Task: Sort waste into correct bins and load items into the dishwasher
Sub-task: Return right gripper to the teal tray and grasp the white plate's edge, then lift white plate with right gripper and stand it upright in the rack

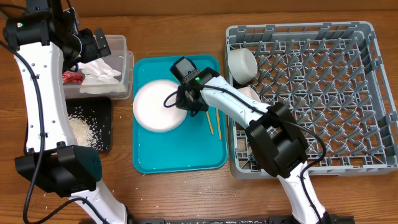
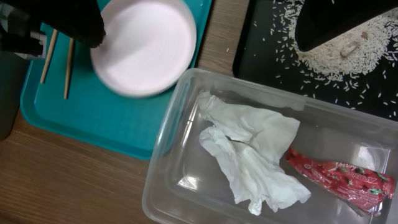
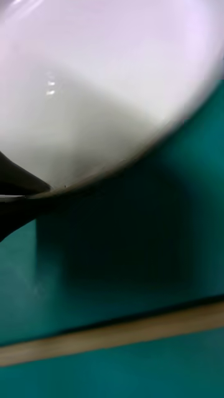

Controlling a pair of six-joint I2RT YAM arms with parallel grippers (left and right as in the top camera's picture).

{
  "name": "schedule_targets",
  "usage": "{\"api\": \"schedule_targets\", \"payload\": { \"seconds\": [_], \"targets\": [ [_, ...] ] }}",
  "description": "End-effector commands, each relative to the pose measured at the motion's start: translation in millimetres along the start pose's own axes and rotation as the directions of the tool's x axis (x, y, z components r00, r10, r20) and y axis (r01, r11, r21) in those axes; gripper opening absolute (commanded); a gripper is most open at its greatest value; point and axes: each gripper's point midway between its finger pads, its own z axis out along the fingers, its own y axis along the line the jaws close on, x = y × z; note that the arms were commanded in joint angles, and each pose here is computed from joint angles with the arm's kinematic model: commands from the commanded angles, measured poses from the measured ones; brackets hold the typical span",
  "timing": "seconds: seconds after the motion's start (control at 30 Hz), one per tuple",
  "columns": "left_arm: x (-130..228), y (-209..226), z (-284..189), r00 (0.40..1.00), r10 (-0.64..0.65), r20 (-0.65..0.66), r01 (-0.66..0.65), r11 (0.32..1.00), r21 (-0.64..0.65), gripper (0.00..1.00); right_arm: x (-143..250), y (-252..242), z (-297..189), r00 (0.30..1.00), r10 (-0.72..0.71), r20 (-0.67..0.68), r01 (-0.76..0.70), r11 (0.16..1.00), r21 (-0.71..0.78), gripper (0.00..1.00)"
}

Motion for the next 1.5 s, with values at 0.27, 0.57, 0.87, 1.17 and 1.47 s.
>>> {"api": "schedule_targets", "payload": {
  "seconds": [0.27,0.57,0.87,1.17,1.47],
  "targets": [
    [-4.6,-3.0,-5.2,1.0,0.004,0.021,-0.004,1.0,0.003,1.0,-59.2,3.0,-91.5,0.964,-0.189,0.189,0.18,0.982,0.063,0.04],
    [-4.5,-3.0,-5.2,1.0,0.004,0.021,-0.004,1.0,0.003,1.0,-122.9,-34.8,-289.3,0.728,-0.264,0.633,0.026,0.933,0.359,0.04],
    [-4.4,-3.2,-5.2,1.0,0.004,0.021,-0.004,1.0,0.003,1.0,-108.6,-116.4,-425.2,0.579,-0.476,0.662,-0.225,0.688,0.69,0.04],
    [-4.4,-3.2,-5.2,1.0,0.004,0.021,-0.004,1.0,0.003,1.0,-94.8,-187.1,-402.0,0.742,-0.452,0.496,-0.233,0.52,0.822,0.04],
    [-4.3,-3.9,-5.1,1.0,0.006,0.021,-0.006,1.0,0.003,1.0,-91.3,-217.2,-341.4,0.822,-0.397,0.409,-0.192,0.482,0.855,0.04]
  ]
}}
